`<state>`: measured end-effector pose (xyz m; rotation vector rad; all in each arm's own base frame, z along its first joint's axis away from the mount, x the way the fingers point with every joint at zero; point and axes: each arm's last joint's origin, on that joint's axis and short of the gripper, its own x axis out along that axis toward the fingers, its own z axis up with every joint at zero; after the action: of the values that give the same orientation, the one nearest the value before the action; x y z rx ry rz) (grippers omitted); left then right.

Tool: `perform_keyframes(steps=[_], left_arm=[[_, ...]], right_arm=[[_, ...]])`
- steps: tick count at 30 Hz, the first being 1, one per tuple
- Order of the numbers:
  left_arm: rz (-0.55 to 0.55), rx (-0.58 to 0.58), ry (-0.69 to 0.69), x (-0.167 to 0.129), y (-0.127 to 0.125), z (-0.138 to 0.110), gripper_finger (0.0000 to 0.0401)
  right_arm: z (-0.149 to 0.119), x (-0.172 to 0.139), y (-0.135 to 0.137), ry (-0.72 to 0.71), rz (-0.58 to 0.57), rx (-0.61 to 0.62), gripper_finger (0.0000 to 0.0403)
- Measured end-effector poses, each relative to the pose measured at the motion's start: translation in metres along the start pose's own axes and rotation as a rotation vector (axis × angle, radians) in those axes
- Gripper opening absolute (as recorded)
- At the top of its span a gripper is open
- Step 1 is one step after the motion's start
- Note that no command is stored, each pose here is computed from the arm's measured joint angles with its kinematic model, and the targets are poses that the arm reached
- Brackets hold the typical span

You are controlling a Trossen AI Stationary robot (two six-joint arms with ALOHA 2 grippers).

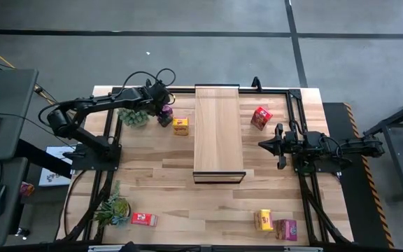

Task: Stack cereal on shelf
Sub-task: Put the top violet cereal box on the shelf

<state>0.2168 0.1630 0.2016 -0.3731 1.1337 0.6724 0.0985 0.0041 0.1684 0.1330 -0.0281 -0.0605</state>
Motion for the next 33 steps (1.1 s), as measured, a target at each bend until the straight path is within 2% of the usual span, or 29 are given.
perform_keyframes(steps=[6, 10, 13, 18, 22, 25, 29, 33], left_arm=[[0.0, 0.0, -0.011, -0.006, 0.001, -0.001, 0.0169], [-0.001, 0.005, -0.046, -0.023, 0.002, 0.006, 0.0138], [0.0, 0.005, -0.09, -0.046, 0.003, 0.018, 0.013], [-0.009, 0.045, -0.211, -0.102, -0.001, 0.046, 0.0133], [-0.04, 0.109, -0.335, -0.147, -0.014, 0.067, 0.0135], [-0.072, 0.145, -0.395, -0.168, -0.028, 0.08, 0.0135], [-0.104, 0.188, -0.378, -0.175, -0.048, 0.098, 0.0135], [-0.081, 0.228, -0.289, -0.158, -0.067, 0.118, 0.0135]], right_arm=[[0.0, 0.0, 0.0, 0.0, 0.0, 0.0, 0.0002], [0.0, 0.0, 0.0, 0.0, 0.0, 0.0, 0.0002], [0.0, 0.0, 0.0, 0.0, 0.0, 0.0, 0.0002], [0.0, 0.0, 0.0, 0.0, 0.0, 0.0, 0.0002], [0.0, 0.0, 0.0, 0.0, 0.0, 0.0, 0.0002], [0.0, 0.0, 0.0, 0.0, 0.0, 0.0, 0.0002], [0.0, 0.0, 0.0, 0.0, 0.0, 0.0, 0.0002], [0.0, 0.0, 0.0, 0.0, 0.0, 0.0, 0.0002]])
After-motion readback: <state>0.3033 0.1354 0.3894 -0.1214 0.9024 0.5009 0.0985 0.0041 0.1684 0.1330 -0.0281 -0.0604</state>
